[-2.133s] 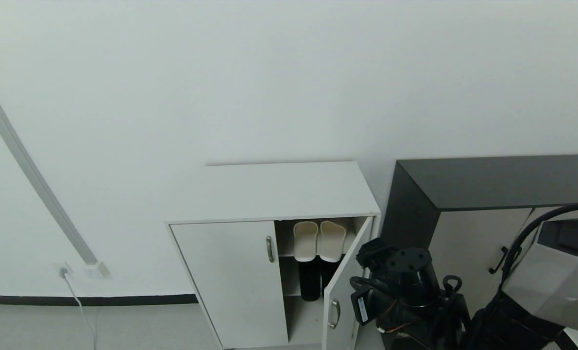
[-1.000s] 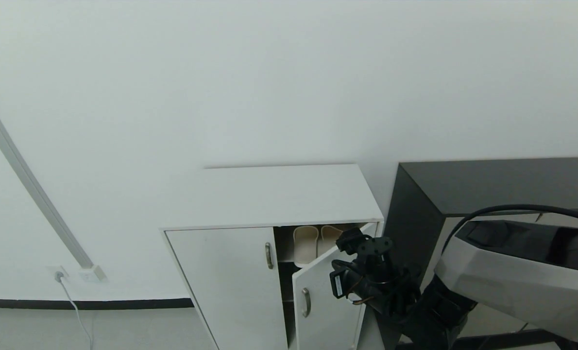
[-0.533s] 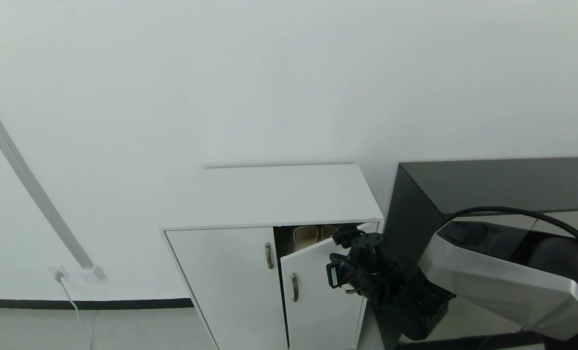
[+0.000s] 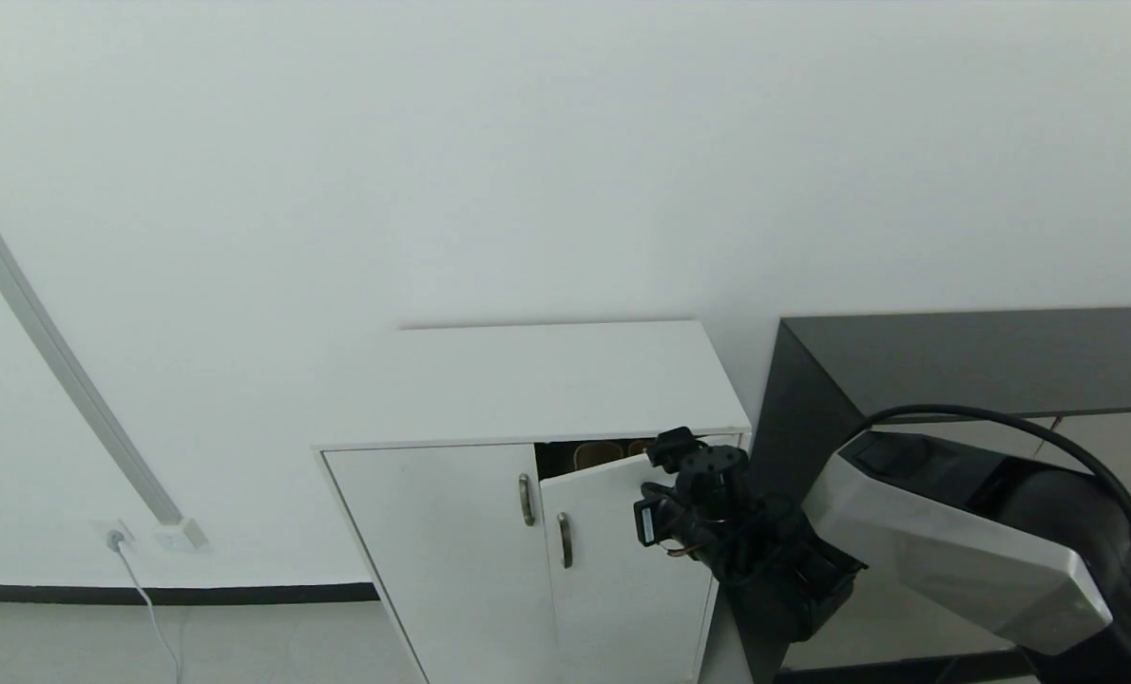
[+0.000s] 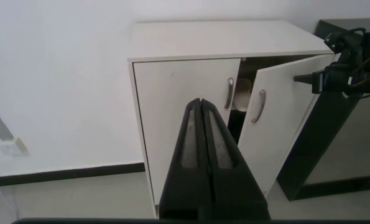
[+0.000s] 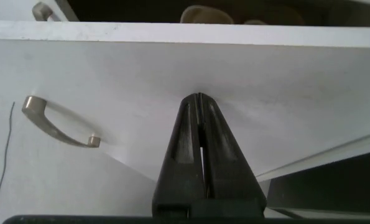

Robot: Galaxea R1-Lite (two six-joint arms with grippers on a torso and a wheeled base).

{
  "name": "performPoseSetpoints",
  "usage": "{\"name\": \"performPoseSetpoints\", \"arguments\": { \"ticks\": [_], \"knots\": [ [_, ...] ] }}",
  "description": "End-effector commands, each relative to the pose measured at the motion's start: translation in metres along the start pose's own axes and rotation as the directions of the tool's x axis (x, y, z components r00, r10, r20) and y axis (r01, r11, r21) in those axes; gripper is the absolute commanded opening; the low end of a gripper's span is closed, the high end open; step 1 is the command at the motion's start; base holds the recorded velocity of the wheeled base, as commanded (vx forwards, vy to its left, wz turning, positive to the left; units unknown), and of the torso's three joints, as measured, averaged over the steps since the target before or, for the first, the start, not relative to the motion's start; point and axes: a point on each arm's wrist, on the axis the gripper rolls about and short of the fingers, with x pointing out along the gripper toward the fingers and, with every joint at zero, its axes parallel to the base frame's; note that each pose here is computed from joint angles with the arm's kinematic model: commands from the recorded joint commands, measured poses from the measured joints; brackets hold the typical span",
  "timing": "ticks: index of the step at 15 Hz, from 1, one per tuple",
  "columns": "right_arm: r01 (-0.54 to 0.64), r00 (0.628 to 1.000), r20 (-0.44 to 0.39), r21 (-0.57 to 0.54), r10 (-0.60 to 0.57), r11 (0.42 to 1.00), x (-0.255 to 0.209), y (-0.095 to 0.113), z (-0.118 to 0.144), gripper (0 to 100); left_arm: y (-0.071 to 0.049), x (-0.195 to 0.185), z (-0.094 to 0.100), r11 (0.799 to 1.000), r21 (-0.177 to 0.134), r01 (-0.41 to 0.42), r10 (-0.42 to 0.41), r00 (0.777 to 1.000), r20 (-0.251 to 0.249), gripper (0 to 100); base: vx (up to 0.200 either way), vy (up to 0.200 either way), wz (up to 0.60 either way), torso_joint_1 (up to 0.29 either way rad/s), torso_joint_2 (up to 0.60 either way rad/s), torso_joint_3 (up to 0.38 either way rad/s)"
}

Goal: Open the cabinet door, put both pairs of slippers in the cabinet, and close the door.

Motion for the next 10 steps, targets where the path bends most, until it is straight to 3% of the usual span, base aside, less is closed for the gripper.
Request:
{"name": "performPoseSetpoints", "arguments": {
  "ticks": [1,10],
  "knots": [
    [0.003,1.000,0.000,0.000,-0.003,1.000,0.005,0.000,0.001,0,0.000,0.000,0.000,1.000,-0.001,-0.001,0.001,1.000,-0.001,0,0.000,0.000,0.00,0.000,0.00,0.000],
    [0.009,1.000,0.012,0.005,-0.009,1.000,0.013,-0.001,0.012,0,0.000,0.000,0.000,1.000,-0.001,0.001,-0.001,1.000,-0.001,0,0.000,0.000,0.00,0.000,0.00,0.000]
  ]
}}
